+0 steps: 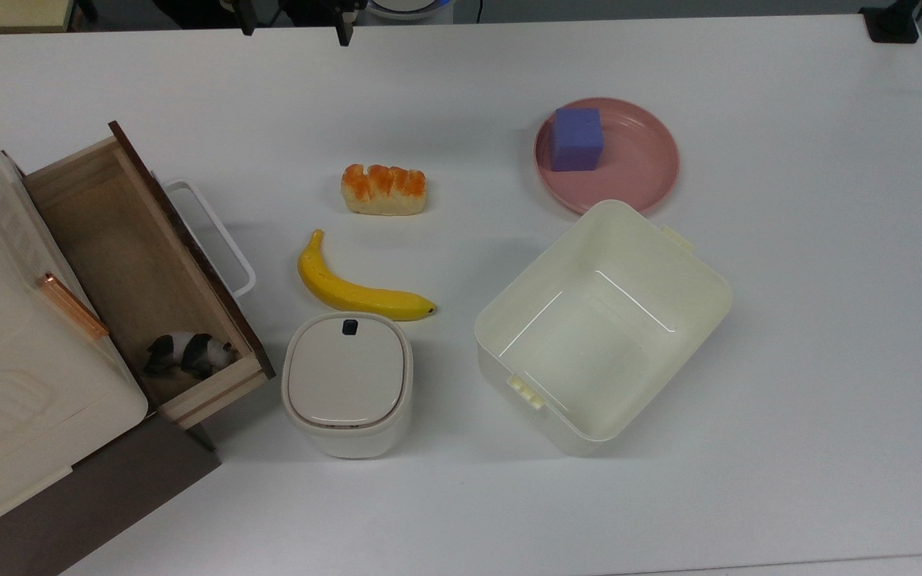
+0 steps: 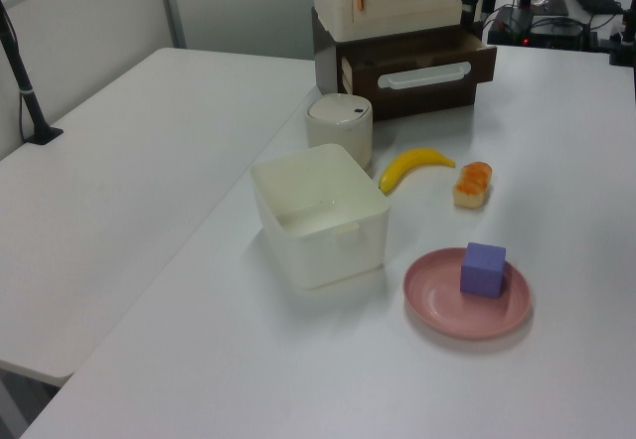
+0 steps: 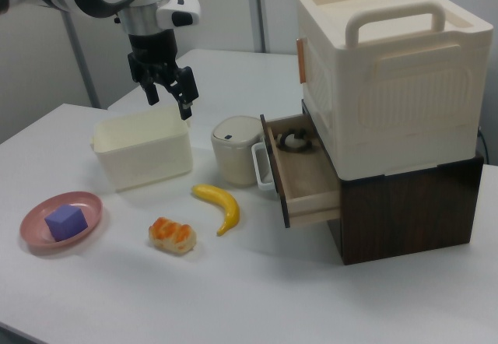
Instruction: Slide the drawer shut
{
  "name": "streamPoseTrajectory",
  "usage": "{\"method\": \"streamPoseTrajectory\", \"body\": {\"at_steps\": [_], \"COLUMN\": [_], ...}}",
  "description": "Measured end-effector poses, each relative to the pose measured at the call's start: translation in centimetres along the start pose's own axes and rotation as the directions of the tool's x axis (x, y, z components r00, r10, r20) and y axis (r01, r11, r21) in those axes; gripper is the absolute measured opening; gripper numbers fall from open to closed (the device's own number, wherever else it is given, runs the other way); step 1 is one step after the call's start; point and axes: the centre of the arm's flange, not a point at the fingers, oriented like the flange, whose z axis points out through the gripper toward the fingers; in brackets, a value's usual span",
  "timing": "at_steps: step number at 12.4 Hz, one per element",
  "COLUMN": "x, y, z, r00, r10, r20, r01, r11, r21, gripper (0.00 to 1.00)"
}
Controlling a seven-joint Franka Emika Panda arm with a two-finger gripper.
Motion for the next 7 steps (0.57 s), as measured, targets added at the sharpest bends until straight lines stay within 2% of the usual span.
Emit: {"method": "streamPoseTrajectory", "body": {"at_steps": [7], "x": [-0.03], "y": [-0.38], "z": [0.06], "r00": [1.000], "r10": [-0.003], "r20": [0.001], "r01": [0.003], "r11": [1.000], "r21": [0.000], "gripper": [1.00]}}
